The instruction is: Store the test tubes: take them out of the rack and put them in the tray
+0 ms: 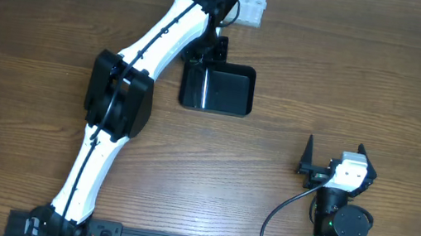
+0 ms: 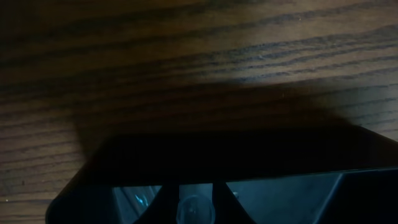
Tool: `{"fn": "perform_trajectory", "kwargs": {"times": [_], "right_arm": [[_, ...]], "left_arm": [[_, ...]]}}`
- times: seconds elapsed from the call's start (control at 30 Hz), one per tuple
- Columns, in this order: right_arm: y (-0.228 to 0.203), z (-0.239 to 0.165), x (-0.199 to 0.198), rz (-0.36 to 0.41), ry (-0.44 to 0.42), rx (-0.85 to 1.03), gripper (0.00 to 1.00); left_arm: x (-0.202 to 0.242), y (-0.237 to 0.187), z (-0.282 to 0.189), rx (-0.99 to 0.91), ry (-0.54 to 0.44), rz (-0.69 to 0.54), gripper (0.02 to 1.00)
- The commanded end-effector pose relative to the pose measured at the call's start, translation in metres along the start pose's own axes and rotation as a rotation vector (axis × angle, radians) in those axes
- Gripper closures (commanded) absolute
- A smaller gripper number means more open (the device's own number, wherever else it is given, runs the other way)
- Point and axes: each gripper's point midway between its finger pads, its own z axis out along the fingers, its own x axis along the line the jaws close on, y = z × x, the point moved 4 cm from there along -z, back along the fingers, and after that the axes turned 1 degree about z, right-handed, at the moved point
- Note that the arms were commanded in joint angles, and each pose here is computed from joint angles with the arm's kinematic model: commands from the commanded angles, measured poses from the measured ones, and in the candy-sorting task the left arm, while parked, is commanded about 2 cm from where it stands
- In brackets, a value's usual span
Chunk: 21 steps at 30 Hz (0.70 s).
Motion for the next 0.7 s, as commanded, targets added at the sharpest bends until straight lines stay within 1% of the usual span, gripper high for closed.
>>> {"fn": "perform_trajectory", "kwargs": {"times": [0.03,0.07,0.17,0.27,0.43,0.57,0.7], "right_arm": [[-0.002,0.000,0.001,-0.005,0.009,0.001,0.009],[-0.002,0.000,0.001,-0.005,0.009,0.001,0.007],[-0.002,0.000,0.001,-0.005,0.009,0.001,0.009],[-0.002,0.000,0.001,-0.004,0.009,0.001,0.007],[-0.002,0.000,0.001,-0.004,0.009,0.001,0.009],[-0.002,0.000,0.001,-0.004,0.009,0.001,0.009],[-0.002,0.000,0.001,-0.004,0.009,0.001,0.009]], "left_arm": [[0.002,0.001,0.009,0.018,-0.004,-0.018,0.919],[0.002,0.001,0.009,0.017,-0.002,-0.017,0.906],[0.002,0.001,0.007,0.015,-0.004,-0.017,0.803],[-0.001,0.001,0.001,0.003,-0.009,-0.011,0.730],[-0.006,0.000,-0.019,-0.036,-0.029,-0.001,0.695],[-0.012,-0.001,-0.068,-0.132,-0.069,0.014,0.671],[-0.010,-0.004,-0.138,-0.313,-0.076,0.025,0.533]]}}
